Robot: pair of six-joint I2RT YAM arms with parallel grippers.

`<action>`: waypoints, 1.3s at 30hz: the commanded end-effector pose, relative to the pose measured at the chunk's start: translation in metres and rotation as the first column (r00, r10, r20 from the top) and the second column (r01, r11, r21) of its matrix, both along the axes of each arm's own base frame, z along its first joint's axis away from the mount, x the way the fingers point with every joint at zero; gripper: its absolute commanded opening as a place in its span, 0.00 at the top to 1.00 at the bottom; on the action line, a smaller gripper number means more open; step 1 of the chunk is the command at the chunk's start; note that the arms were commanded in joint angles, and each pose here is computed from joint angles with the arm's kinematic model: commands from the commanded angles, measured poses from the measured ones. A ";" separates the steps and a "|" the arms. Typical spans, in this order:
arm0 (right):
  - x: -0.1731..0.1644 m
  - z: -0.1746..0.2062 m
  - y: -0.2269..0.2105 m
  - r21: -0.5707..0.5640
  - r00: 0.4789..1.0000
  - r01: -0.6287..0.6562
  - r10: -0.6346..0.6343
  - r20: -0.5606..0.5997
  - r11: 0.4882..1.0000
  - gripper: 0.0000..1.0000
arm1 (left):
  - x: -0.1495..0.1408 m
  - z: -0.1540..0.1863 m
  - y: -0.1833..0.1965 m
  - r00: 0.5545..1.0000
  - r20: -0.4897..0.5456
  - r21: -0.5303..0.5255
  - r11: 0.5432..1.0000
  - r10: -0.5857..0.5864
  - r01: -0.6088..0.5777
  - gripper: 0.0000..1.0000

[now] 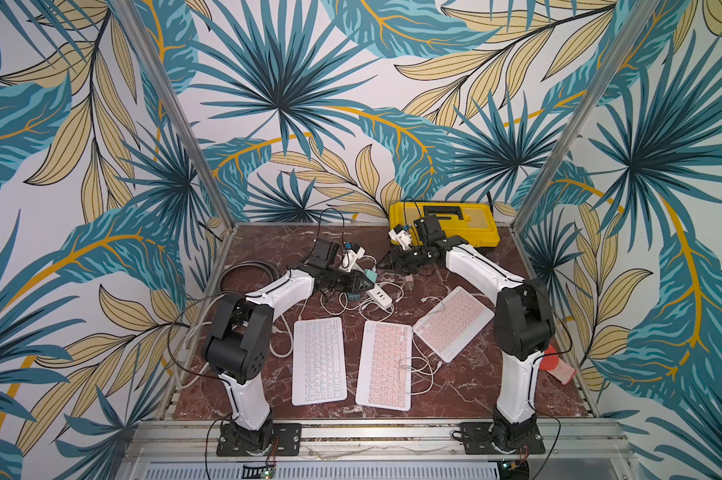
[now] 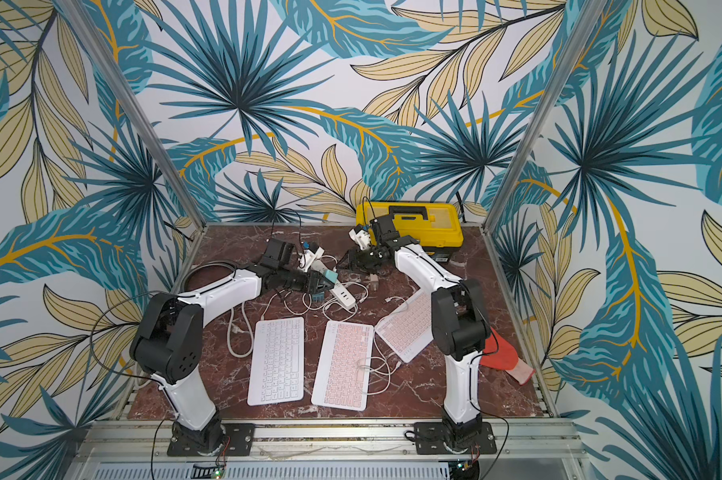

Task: Unplug the wireless keyboard
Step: Remove the power cord from the plug.

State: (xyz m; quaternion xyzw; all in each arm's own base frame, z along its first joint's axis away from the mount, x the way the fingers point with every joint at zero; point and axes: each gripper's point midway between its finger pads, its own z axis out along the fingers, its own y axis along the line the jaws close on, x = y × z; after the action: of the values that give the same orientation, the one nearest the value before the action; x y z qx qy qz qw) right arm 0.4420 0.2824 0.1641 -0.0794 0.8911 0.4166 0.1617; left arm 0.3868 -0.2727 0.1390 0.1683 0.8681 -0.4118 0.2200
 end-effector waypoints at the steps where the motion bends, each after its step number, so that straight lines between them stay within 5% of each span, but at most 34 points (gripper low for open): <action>1: 0.005 0.002 0.004 -0.018 0.999 0.054 -0.054 0.001 0.998 0.64 | -0.001 0.004 -0.003 1.000 0.025 0.009 1.000 0.010 -0.011 1.00; 20: 0.000 -0.024 0.020 -0.083 0.993 0.072 -0.079 -0.090 0.994 0.81 | 0.000 0.003 -0.003 0.999 0.020 0.023 0.999 0.037 -0.038 1.00; 33: 0.009 -0.032 0.014 -0.059 0.986 0.117 -0.123 -0.110 0.991 0.89 | -0.012 0.009 -0.011 0.999 0.043 0.006 1.000 -0.023 0.023 1.00; 39: 0.022 -0.025 0.006 -0.020 0.981 0.143 -0.144 -0.127 0.990 0.91 | -0.040 0.004 -0.022 0.987 0.074 0.003 0.990 -0.144 0.144 1.00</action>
State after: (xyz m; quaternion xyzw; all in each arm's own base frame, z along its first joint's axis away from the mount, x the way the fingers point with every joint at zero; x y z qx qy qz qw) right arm 0.4500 0.2963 0.1405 -0.0001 0.9065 0.4033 0.1252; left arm 0.3706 -0.2804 0.1237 0.1856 0.8737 -0.3957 0.2137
